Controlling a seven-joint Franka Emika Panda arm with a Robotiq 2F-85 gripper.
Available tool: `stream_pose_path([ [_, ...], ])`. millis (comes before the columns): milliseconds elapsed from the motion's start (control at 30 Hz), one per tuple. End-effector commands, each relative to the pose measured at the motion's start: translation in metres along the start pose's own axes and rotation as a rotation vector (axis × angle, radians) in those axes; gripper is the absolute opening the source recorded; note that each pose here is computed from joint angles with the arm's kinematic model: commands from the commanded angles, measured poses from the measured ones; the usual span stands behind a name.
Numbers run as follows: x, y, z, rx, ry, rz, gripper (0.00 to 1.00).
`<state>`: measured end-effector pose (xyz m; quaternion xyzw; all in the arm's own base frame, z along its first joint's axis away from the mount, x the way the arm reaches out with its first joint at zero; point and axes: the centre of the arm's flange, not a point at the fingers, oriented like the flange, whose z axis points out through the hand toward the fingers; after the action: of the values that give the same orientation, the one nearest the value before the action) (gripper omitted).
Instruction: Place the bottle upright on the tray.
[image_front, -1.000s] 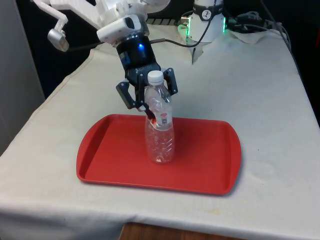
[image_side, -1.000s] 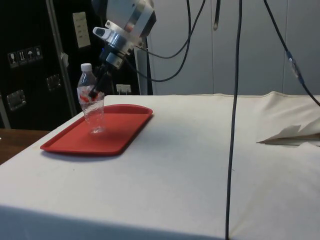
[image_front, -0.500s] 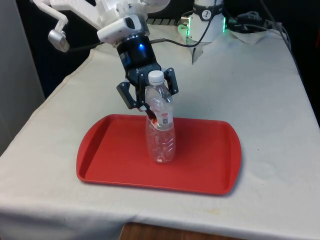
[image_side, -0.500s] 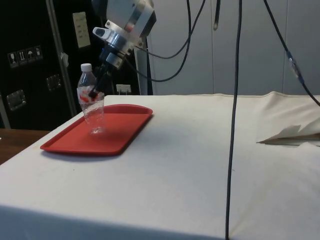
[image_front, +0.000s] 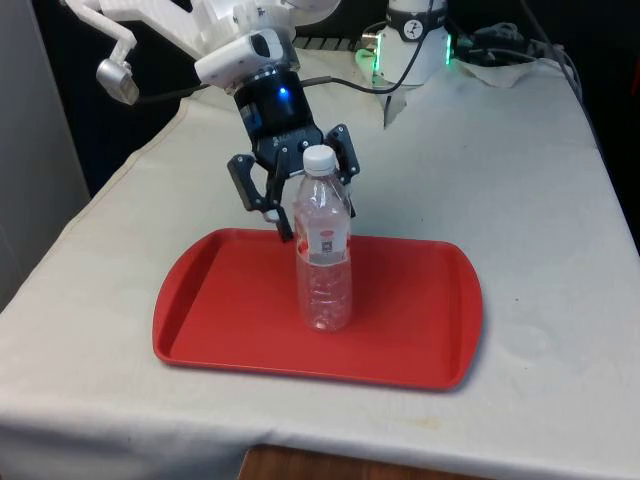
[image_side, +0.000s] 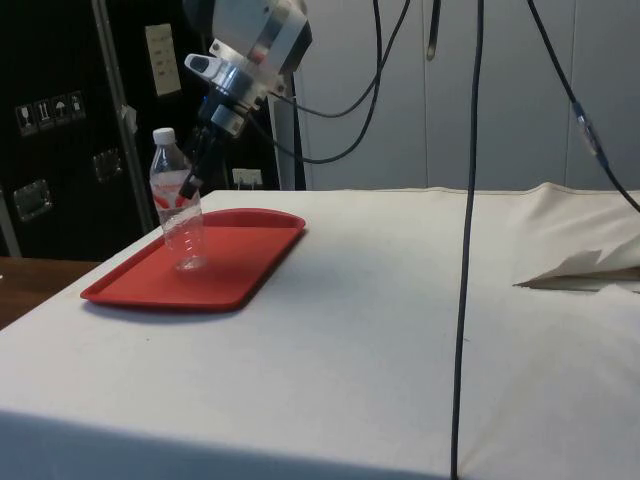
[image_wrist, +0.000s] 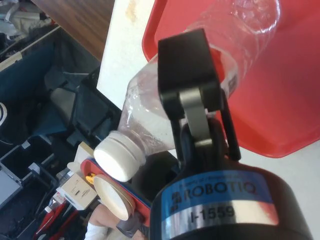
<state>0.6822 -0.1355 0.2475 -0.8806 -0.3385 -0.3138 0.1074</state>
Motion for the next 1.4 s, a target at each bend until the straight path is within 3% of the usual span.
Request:
stream_pose_path([
  [0, 0.000, 0.001, 0.001, -0.002, -0.001, 0.001, 0.88],
  [67, 0.000, 0.001, 0.001, -0.002, -0.001, 0.001, 0.97],
  [133, 0.000, 0.001, 0.001, -0.002, -0.001, 0.001, 1.00],
  [1367, 0.013, 0.001, -0.015, 0.016, 0.028, -0.003, 1.00],
])
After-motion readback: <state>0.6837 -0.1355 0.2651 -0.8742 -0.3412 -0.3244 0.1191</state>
